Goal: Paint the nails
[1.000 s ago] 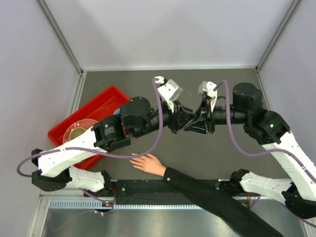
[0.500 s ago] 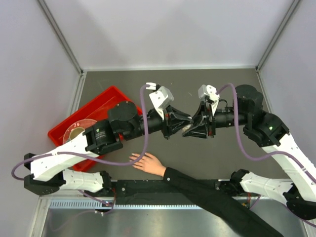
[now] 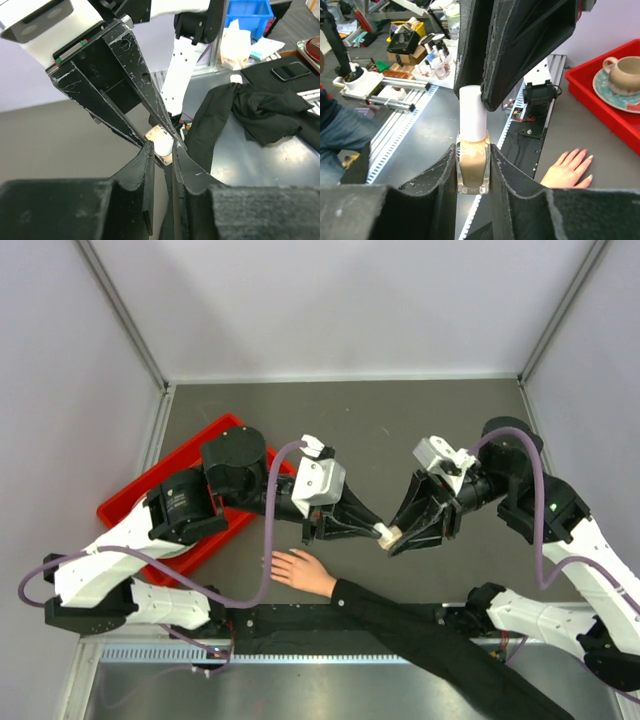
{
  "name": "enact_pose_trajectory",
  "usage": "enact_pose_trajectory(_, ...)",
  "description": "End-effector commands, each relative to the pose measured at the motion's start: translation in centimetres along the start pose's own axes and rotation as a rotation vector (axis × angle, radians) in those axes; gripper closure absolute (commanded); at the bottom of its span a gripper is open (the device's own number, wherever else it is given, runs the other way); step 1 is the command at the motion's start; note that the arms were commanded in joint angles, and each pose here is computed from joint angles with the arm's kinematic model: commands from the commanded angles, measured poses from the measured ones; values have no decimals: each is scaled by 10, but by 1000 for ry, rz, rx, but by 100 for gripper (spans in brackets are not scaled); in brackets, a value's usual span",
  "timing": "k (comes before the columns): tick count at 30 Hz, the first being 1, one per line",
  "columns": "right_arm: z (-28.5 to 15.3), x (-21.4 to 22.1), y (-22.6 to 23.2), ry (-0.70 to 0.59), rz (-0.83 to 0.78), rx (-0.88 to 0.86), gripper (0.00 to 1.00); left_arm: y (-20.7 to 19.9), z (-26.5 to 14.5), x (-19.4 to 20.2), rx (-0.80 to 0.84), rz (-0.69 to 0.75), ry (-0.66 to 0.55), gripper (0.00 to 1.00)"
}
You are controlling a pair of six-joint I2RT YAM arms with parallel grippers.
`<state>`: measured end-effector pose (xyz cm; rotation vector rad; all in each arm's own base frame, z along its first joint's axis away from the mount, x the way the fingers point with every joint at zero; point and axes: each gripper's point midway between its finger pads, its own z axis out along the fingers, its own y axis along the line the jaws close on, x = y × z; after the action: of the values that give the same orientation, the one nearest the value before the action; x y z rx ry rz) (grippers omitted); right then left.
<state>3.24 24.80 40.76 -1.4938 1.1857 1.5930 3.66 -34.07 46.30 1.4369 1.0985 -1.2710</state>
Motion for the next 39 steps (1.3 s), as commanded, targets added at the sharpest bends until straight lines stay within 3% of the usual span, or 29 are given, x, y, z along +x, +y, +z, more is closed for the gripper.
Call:
enact_pose_trajectory(1, -3, -19, 4, -18, -82, 5, 100, 2, -3, 19, -35, -54, 108, 81)
enact_pose_trajectory(3, -3, -18, 0, -17, -80, 27, 100, 26, -7, 7, -189, -91, 75, 66)
enact_pose_trajectory(4, -3, -18, -3, -17, -79, 43, 100, 50, -13, -3, -332, -86, 39, 54)
enact_pose_trajectory(7, -7, -20, -20, -24, -92, 165, 100, 75, -34, -25, -529, -133, -57, 40)
enact_pose_trajectory(10, -17, -23, -47, -45, -97, 351, 100, 90, -73, -48, -725, -197, -202, 36)
enact_pose_trajectory(14, -35, -29, -81, -118, -48, 596, 100, 107, -101, -45, -905, -329, -338, 33)
enact_pose_trajectory(18, -57, -34, -115, -184, -22, 817, 100, 118, -97, -34, -952, -397, -425, 38)
enact_pose_trajectory(20, -60, -39, -122, -196, -22, 848, 100, 129, -90, -26, -989, -386, -408, 41)
enact_pose_trajectory(27, -66, -39, -132, -186, -4, 911, 100, 145, -52, -30, -939, -346, -401, 46)
enact_pose_trajectory(39, -66, -38, -131, -199, -5, 906, 100, 154, -32, -16, -942, -396, -367, 52)
